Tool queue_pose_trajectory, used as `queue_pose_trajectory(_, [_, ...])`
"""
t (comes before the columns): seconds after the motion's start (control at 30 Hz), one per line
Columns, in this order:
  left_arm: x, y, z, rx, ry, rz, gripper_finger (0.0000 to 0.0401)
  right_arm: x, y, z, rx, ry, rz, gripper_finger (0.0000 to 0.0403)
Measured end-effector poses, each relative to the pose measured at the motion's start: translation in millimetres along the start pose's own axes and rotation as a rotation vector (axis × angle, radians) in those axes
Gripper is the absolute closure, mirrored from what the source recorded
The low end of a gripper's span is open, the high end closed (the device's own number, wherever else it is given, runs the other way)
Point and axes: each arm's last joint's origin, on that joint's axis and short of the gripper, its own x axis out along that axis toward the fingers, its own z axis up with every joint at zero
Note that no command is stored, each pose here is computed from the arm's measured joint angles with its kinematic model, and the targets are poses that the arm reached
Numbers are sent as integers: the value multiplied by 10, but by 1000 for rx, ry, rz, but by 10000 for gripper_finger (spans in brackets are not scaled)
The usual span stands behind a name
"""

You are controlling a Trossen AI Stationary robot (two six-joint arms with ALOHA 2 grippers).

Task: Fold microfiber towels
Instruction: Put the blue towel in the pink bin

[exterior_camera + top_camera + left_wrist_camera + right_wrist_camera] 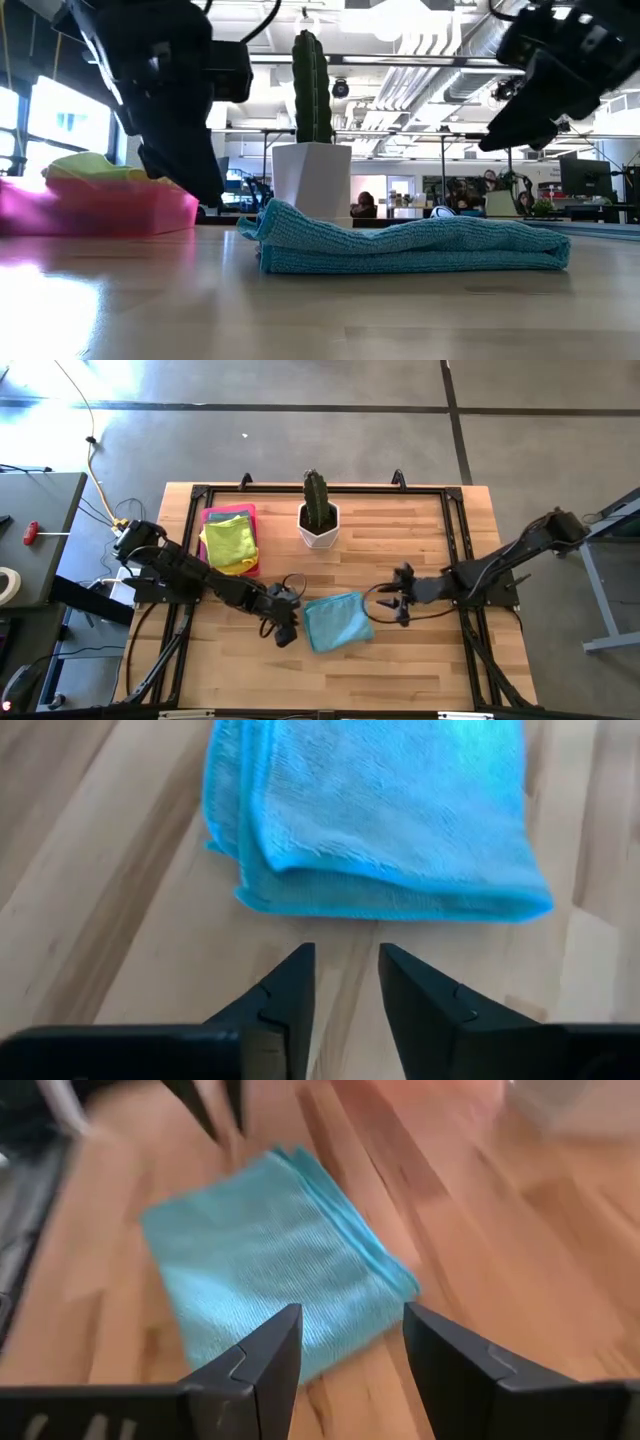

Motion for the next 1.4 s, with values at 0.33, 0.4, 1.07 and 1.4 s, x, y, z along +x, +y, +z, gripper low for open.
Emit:
queue_pose_trajectory(0.33, [10, 46, 146, -68, -77, -34, 258, -226, -345, -202, -95, -305, 86, 236])
queue_pose_trajectory(0.4, [7, 34, 177, -75, -104, -52, 254, -254, -409, -227, -101, -330, 70, 236])
queue_pose_trajectory(1.07, [-8, 45, 243, -277, -283, 48, 244, -302, -543, -251, -40, -382, 18, 236])
queue_pose_trajectory(1.4, [18, 16, 138, -478, -206, 30, 244, -301, -544, -253, -41, -380, 18, 236])
